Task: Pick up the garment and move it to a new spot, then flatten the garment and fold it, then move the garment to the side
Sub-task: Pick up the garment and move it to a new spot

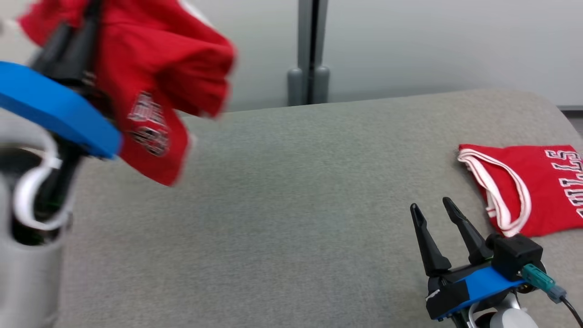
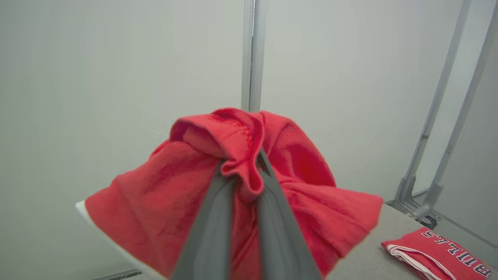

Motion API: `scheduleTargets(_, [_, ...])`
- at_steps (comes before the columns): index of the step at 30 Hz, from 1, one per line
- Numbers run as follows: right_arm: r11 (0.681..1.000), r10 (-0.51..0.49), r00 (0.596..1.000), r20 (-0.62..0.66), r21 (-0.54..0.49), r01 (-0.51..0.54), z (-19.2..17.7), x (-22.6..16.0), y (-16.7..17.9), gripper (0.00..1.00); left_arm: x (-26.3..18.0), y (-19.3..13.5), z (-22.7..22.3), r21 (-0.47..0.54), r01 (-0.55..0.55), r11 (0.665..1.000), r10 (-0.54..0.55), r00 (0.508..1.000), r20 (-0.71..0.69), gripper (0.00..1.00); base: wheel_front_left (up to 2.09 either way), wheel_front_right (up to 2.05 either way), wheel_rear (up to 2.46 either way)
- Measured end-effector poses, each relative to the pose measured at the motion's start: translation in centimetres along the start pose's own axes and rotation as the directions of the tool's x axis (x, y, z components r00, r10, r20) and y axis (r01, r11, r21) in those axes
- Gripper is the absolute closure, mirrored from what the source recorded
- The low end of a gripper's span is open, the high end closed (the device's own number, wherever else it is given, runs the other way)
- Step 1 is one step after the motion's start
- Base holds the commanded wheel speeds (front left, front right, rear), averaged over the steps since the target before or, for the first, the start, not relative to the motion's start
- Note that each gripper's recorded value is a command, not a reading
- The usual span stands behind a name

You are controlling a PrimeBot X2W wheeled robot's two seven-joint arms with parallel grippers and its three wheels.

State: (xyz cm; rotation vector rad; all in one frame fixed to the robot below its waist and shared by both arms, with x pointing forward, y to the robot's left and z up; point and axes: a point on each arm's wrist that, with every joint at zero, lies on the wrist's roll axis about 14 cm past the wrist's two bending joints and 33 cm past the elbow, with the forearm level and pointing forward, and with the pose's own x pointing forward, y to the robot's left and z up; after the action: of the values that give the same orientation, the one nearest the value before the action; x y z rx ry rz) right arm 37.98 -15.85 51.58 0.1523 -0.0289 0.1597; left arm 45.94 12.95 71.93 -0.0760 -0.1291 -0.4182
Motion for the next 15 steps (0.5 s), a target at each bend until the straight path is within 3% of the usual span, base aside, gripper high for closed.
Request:
scheduleTargets(3, [0.999,-0.034,0.999,-0.007,-0.001,0.034,-0.1,-0.5,-1.0,0.00,1.7,-4.7,-3.5,-0.048,0.121,0.991,-0.124,0.990,-0.060,1.00,0.00,0.00,0.00])
scheduleTargets(7, [0.997,-0.082,0.996,-0.023,-0.005,0.082,-0.5,-1.1,-2.5,0.00,2.9,-9.9,-10.9,-0.107,0.240,0.965,-0.258,0.941,-0.219,1.00,0.00,0.00,0.00])
scheduleTargets(15, [0.989,-0.149,0.988,-0.043,-0.005,0.149,-1.2,-1.9,-4.5,0.00,1.6,-15.4,-24.5,-0.182,0.287,0.941,-0.340,0.807,-0.483,1.00,0.00,0.00,0.00])
